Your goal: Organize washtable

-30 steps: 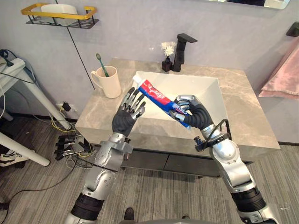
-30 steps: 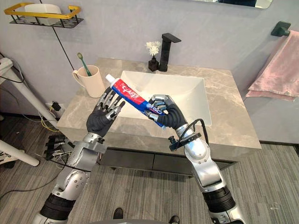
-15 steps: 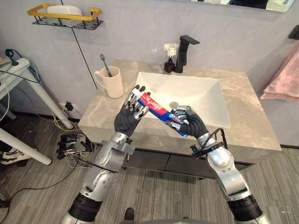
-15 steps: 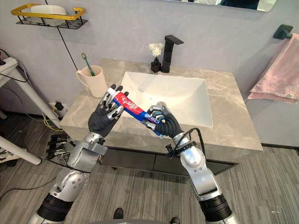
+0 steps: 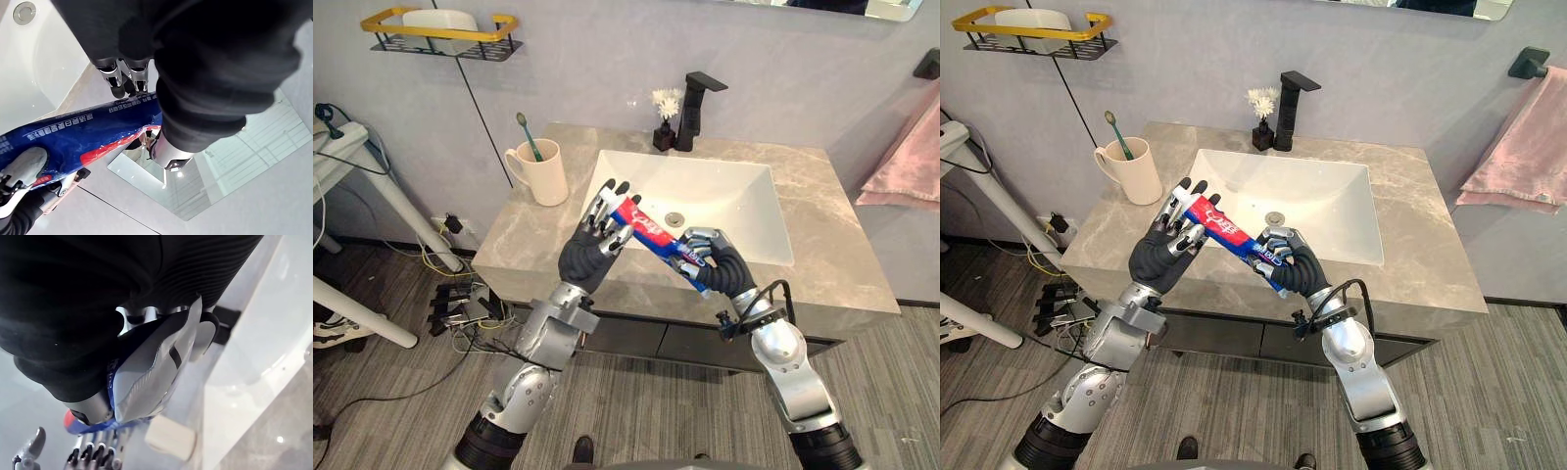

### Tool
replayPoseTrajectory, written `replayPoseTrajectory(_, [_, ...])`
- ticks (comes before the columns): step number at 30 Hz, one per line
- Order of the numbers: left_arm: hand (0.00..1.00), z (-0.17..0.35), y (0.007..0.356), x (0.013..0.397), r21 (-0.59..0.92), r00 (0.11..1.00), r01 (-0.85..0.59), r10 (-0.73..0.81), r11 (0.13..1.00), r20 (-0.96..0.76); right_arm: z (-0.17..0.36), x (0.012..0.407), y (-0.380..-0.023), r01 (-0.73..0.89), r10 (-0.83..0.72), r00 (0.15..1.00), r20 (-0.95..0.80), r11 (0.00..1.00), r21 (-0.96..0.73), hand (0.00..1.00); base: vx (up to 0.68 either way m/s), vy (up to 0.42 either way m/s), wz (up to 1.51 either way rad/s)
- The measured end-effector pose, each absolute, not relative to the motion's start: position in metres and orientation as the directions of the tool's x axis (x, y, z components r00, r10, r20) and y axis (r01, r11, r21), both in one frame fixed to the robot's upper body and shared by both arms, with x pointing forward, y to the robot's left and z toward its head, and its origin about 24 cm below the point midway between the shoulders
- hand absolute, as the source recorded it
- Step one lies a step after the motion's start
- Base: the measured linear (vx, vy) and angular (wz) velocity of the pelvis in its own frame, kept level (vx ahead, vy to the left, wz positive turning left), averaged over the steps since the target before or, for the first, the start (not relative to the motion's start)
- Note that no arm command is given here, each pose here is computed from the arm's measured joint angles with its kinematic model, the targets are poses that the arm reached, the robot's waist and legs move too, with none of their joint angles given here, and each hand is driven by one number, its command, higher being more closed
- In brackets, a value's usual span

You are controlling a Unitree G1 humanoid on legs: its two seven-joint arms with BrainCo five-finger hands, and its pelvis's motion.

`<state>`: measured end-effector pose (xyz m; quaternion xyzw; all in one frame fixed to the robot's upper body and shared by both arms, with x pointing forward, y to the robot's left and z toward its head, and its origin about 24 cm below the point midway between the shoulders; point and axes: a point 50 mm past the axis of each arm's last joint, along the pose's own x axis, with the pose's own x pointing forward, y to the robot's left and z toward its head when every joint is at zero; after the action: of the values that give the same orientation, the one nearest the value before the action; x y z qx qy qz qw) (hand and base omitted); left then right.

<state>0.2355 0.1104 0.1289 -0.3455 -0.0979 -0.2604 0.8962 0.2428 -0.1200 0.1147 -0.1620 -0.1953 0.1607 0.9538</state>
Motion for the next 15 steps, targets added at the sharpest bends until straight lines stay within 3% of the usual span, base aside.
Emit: replayPoseTrajectory(15, [0.0,0.1298,0.1032,0.2343,-0.598,0.838,0.546,-0.405,0.587,0.367,0.1101,0.2403,-0.1196,-0.237,0.35,0.884,0.311,0.907,-0.348,1.0,0.0,0.0,-0.02])
